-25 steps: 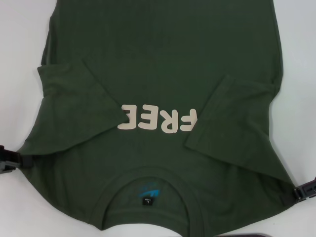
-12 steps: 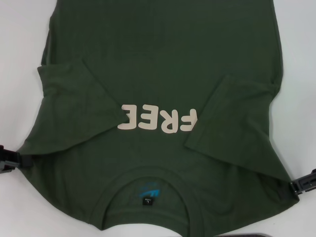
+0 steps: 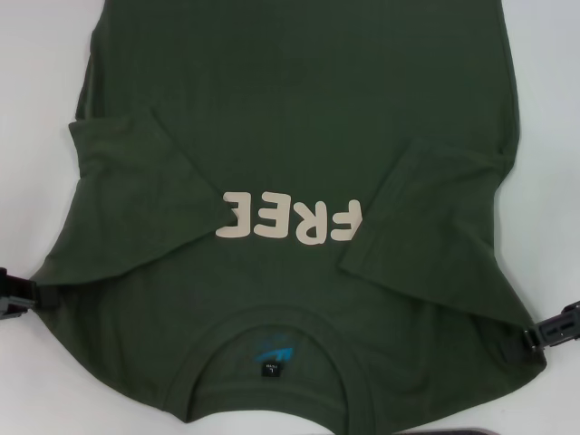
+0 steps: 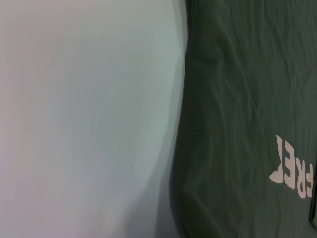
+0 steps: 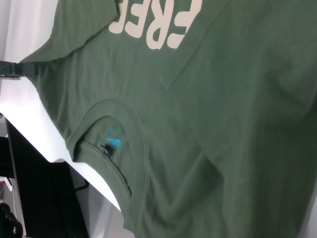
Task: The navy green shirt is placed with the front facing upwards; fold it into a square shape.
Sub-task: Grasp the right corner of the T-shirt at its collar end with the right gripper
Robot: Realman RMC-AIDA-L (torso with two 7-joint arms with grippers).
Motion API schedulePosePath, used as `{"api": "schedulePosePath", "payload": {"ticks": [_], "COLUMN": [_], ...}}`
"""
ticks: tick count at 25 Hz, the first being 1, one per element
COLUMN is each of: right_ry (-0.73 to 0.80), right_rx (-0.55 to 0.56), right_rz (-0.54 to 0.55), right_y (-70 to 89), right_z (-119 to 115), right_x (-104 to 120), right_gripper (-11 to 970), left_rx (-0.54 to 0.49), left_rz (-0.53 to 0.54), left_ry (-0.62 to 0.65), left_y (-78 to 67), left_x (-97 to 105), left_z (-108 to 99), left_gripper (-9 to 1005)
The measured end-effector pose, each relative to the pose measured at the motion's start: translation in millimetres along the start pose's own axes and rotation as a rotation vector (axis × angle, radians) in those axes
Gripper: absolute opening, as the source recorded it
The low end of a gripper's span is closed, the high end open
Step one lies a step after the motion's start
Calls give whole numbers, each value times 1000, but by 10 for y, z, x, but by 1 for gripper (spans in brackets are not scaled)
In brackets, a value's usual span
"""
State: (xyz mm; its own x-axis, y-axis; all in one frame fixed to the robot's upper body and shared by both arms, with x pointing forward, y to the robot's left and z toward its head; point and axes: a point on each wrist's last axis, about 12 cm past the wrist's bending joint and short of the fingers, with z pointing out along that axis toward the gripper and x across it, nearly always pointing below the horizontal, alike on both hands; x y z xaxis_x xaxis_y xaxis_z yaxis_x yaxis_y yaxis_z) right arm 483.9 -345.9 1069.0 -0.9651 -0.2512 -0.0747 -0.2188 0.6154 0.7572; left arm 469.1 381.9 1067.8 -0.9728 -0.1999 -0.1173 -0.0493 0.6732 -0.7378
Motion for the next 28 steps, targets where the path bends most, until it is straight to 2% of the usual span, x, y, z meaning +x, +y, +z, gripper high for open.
{"api": "schedulePosePath", "payload": {"ticks": [11,18,28], "right_ry": [16,5,43], "right_rx": [-4,-5,24], "right_rz": [3,20,60], "right_y": [17,-4,-35], "right_z": [43,-56,-72], "right_x": [-7,47,89], "right_gripper": [851,851,852], "left_rx": [1,0,0], "left_rz": [2,3,-3], "left_ry": [0,-1,-1], "left_y": [-8,-7,-7], "left_x": [-6,-8,-8], "left_z": [6,6,6], "left_gripper": [33,34,33]}}
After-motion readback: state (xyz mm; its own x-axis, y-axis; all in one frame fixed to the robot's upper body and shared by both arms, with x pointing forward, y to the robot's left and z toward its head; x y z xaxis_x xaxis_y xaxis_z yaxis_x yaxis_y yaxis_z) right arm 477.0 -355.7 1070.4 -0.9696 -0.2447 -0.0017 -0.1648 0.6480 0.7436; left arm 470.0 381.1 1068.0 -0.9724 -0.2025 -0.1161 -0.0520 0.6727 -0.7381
